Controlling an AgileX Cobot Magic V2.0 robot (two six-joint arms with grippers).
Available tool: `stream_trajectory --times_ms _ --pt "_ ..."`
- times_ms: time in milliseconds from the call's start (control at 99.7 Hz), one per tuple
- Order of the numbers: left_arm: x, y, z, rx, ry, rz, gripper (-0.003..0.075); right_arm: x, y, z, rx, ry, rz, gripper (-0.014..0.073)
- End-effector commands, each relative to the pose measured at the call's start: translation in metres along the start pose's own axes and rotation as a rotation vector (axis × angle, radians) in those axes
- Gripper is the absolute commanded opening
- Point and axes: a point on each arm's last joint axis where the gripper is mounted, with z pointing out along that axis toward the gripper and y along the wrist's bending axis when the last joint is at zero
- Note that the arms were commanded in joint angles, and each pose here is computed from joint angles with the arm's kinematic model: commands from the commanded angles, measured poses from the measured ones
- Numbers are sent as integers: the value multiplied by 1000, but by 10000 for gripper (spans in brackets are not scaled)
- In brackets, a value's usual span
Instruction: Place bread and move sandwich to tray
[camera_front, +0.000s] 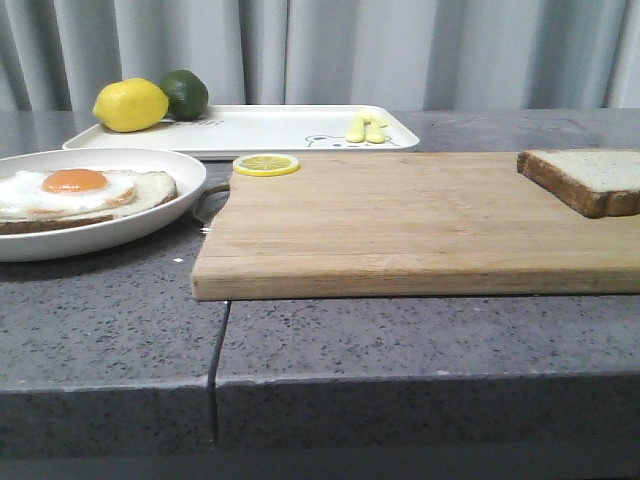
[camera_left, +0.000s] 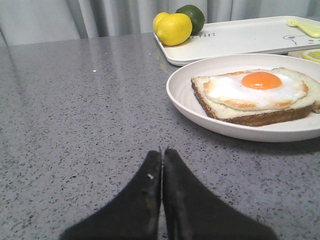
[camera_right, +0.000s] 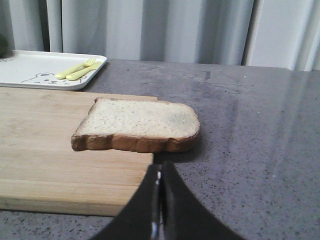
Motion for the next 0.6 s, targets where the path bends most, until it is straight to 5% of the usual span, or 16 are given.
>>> stream_trajectory --times_ms 0,592 --pt "-4 0 -2 -6 -99 -12 -19 -8 0 -2 2 -98 -1 -67" --pt "-4 1 -2 -6 -104 -12 -19 -8 0 -2 2 -98 -1 -67"
